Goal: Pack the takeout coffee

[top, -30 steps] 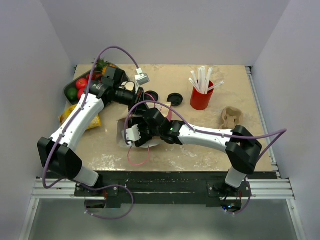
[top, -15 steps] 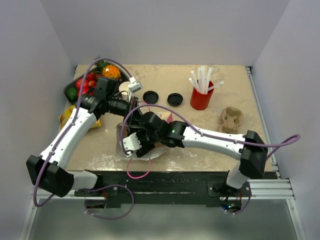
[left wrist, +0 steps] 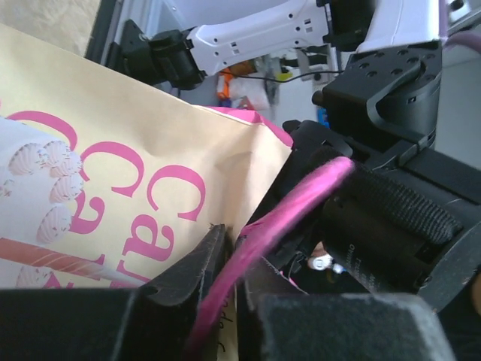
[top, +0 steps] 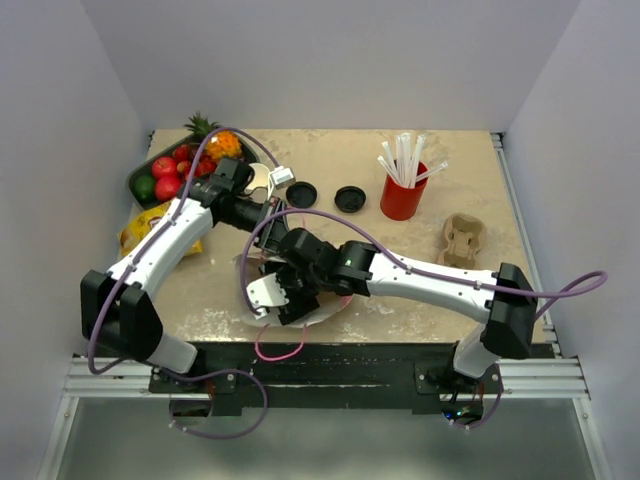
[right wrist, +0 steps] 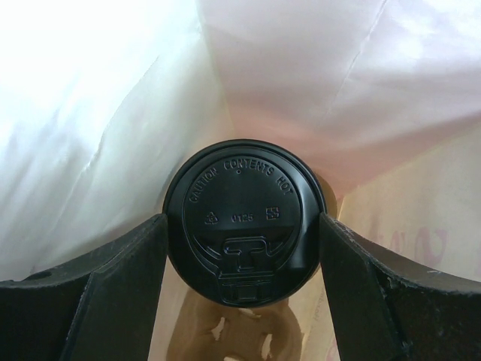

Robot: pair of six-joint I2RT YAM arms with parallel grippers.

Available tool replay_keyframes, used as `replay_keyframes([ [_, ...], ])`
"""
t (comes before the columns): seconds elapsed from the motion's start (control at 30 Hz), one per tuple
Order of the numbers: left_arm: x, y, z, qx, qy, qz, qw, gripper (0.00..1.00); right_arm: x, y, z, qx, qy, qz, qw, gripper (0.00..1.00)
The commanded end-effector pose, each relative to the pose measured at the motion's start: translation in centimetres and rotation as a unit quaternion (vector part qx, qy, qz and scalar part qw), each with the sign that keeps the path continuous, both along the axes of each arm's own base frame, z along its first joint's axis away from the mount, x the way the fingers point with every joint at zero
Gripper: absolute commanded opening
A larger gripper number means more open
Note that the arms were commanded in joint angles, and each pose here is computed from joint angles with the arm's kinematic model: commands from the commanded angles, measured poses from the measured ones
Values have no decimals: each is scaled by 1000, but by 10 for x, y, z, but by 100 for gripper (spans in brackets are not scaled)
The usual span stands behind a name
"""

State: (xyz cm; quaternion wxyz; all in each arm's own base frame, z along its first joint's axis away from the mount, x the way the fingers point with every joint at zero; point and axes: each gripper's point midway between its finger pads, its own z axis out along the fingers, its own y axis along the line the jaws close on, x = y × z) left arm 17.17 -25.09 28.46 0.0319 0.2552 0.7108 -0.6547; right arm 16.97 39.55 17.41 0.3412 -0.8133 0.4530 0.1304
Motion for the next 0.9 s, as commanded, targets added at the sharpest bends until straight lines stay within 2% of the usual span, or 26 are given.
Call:
replay_keyframes([
  [0.0,15,-2,-14,36,77,11,996,22,44,11,56,83,-59,-46,994,0],
  [0.1,44,-2,-14,36,56,29,997,36,61,8,53,79,-62,-67,993,0],
  [0.13,56,-2,-18,38,49,38,997,48,66,8,56,80,-66,-73,992,0],
  [0.17,67,-2,-14,42,29,48,998,53,72,6,54,76,-66,-81,992,0],
  [0.3,96,2,-13,48,-3,75,996,59,90,5,53,69,-68,-103,990,0],
  [0.4,107,5,-15,48,-9,83,995,68,99,5,49,70,-69,-102,990,0],
  [0.43,111,5,-15,47,-13,85,995,81,103,4,49,70,-71,-102,990,0],
  [0.53,123,9,-13,49,-25,96,994,99,112,8,46,72,-70,-101,990,0],
  [0.67,143,16,-8,50,-50,122,990,99,122,14,50,80,-68,-102,989,0],
  [0.87,168,27,3,75,-122,162,976,99,131,16,43,73,-67,-100,990,0],
])
